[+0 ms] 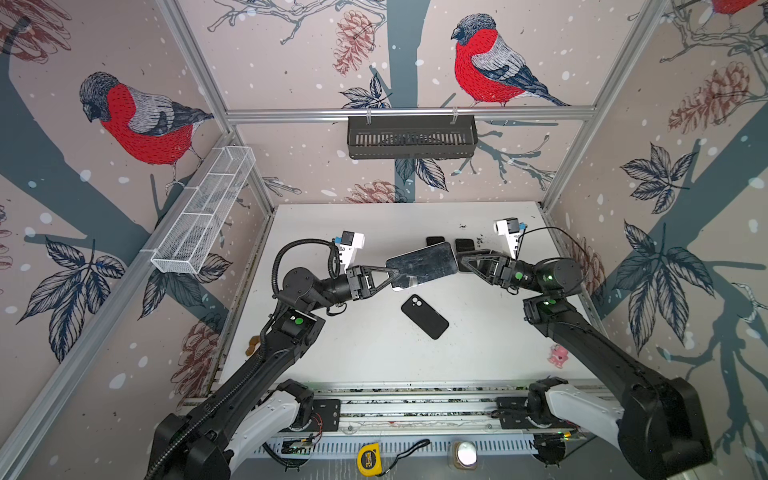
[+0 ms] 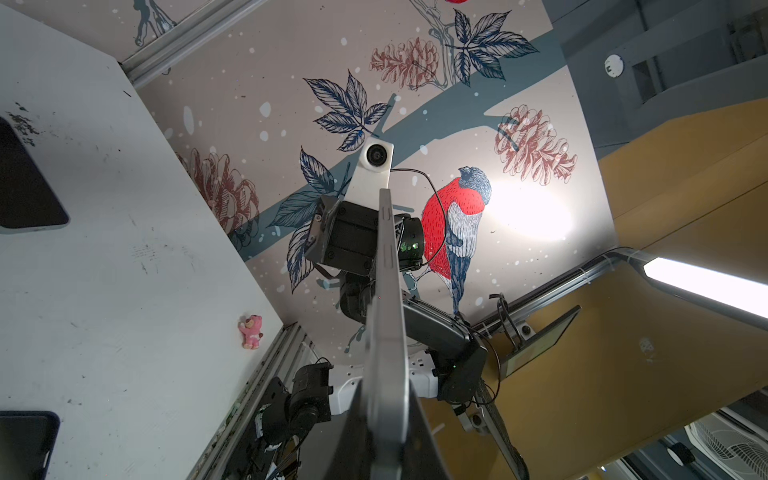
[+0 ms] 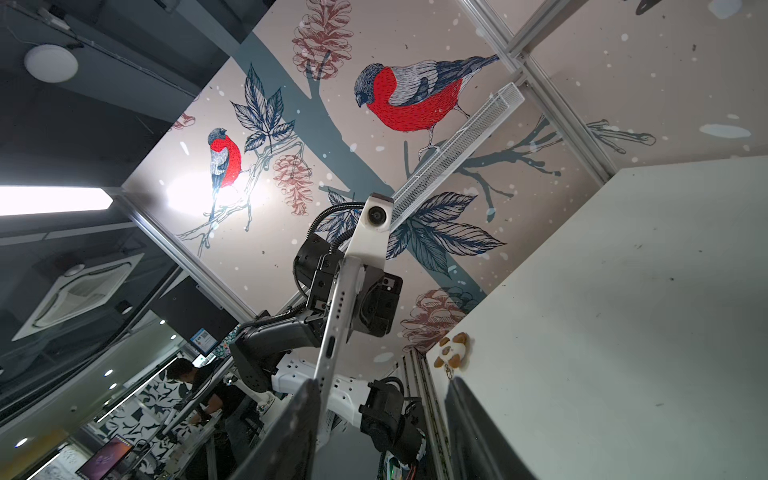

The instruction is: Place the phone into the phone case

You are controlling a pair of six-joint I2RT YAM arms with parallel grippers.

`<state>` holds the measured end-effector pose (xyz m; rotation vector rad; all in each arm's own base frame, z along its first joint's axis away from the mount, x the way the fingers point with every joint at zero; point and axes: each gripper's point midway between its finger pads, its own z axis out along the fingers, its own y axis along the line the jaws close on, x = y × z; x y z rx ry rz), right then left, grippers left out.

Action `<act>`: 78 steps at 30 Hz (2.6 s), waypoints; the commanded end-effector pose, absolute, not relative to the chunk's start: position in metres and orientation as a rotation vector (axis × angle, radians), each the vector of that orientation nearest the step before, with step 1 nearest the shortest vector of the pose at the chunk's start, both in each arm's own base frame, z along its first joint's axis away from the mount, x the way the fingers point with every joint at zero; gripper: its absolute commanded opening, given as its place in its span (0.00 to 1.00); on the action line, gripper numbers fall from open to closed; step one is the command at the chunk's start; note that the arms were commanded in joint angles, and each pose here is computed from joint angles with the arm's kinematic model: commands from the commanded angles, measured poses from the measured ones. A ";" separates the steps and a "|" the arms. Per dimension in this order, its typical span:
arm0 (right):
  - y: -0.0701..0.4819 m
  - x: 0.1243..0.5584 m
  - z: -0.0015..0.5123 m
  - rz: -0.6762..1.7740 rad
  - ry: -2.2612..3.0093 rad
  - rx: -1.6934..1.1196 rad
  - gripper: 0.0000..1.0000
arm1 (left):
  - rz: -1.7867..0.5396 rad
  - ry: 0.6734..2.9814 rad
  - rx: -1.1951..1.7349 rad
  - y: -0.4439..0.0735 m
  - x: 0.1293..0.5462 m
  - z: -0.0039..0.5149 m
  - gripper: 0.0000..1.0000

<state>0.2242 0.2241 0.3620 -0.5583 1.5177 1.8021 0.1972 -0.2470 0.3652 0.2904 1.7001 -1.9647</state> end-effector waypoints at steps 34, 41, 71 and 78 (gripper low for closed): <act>0.267 0.212 0.382 1.848 1.619 -0.675 0.13 | -1.918 1.704 0.368 -0.247 0.192 0.370 0.00; 0.254 0.212 0.383 1.796 1.595 -0.643 0.05 | -1.652 1.808 0.416 -0.244 0.207 0.359 0.56; 0.174 0.177 0.245 1.315 1.462 -0.448 0.01 | -0.664 2.522 0.528 -0.259 0.298 0.090 0.36; 0.163 0.199 0.209 1.216 1.615 -0.298 0.00 | -0.642 2.590 0.586 -0.273 0.303 0.065 0.38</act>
